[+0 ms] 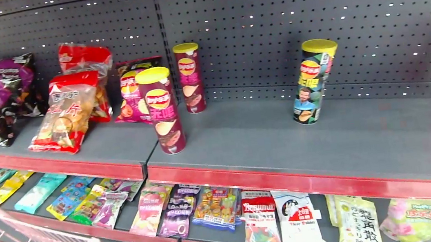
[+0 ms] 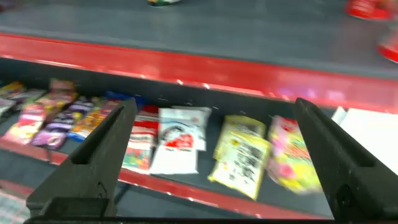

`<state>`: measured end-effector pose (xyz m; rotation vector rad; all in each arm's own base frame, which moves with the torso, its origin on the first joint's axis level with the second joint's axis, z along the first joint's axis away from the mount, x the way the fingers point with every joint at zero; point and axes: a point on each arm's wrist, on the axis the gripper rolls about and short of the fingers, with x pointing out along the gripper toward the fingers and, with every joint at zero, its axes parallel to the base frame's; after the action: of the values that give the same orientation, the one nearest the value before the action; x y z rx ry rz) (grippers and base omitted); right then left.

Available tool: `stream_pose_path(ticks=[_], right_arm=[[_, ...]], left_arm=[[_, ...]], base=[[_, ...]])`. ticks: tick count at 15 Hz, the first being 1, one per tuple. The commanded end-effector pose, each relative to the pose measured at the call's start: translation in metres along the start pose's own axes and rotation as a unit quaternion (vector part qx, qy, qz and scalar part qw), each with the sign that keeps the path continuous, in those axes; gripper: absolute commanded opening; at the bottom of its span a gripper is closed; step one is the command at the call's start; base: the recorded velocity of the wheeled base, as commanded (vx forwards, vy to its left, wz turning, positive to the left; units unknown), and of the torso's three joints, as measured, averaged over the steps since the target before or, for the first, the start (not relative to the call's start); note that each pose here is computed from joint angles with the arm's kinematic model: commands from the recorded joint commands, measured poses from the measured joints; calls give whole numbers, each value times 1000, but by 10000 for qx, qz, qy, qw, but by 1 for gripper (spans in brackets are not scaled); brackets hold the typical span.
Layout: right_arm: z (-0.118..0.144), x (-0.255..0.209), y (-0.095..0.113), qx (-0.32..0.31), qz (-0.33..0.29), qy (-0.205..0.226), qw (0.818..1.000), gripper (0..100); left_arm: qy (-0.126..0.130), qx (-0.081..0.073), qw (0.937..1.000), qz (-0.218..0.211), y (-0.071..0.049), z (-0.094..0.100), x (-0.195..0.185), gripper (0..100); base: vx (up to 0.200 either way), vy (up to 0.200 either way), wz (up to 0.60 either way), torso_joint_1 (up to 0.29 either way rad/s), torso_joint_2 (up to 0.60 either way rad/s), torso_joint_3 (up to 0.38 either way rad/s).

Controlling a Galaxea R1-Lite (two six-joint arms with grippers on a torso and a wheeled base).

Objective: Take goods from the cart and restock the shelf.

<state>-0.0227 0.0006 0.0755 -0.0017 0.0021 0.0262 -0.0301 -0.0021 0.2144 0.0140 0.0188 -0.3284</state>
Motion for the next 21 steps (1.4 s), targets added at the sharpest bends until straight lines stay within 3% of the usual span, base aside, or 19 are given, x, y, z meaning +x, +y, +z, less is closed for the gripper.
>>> stream_pose_path(ticks=[1,6,17,21], right_arm=[[0,0,0,-7,0,-3,10000,100],[0,0,0,-7,7,-3,10000,100],[0,0,0,-7,0,-3,10000,100],[0,0,0,-7,0,-3,10000,100]], left_arm=[[31,-8,10000,0,0,0,1,0],[46,88,10000,-1,0,-3,1,0],[31,207,9998,-1,0,-4,0,0],[38,205,9998,-1,0,-4,0,0]], base=[[0,0,0,0,0,0],[0,0,0,14,-32,-18],[0,0,0,144,-327,-183],[0,0,-450,14,-19,-13]])
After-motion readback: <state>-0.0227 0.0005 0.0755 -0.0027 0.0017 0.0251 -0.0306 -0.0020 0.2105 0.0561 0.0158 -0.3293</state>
